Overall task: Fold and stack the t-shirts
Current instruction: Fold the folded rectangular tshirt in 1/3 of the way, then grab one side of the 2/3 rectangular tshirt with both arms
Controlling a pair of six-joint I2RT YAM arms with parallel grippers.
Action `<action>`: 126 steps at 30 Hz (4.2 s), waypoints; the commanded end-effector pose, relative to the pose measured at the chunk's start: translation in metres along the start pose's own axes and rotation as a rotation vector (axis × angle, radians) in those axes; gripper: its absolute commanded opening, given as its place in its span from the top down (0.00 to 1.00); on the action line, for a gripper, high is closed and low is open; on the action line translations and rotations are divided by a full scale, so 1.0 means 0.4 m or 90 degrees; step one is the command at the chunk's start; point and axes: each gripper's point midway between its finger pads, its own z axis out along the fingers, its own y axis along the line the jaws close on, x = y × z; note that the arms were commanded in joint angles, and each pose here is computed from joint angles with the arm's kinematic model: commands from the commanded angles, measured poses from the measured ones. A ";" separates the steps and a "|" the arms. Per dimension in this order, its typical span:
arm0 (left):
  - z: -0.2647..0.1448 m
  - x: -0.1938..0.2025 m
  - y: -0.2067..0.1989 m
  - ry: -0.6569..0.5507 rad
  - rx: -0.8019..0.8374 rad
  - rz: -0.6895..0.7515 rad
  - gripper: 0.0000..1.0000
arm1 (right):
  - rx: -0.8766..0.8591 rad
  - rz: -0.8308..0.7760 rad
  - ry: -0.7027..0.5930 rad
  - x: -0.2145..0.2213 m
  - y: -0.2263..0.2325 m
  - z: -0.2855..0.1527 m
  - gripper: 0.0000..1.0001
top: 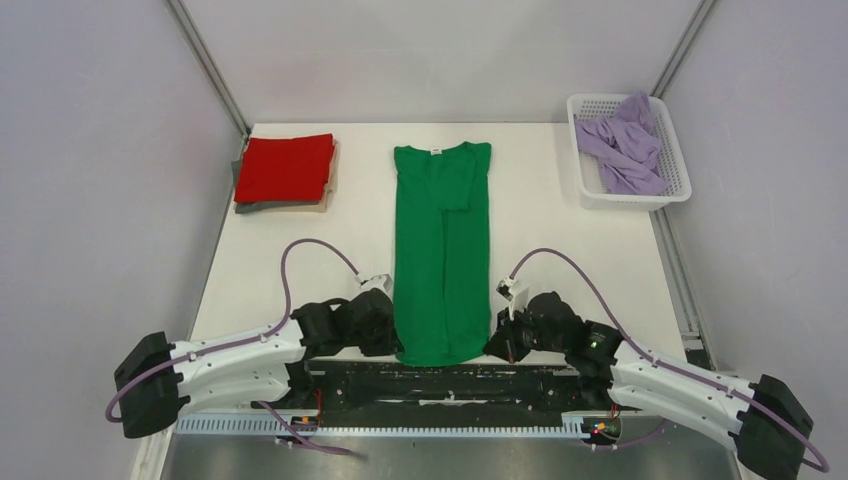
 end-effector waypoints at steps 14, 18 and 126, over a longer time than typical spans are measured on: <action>0.014 -0.362 -0.096 -0.156 -0.014 -0.056 0.98 | 0.248 -0.026 -0.300 -0.383 -0.087 -0.020 1.00; 0.026 -0.449 -0.085 -0.175 -0.035 -0.063 0.98 | 0.281 -0.026 -0.309 -0.450 -0.124 -0.014 1.00; 0.034 -0.225 0.087 -0.073 -0.039 -0.126 0.98 | 0.163 0.083 -0.063 -0.098 -0.176 0.045 1.00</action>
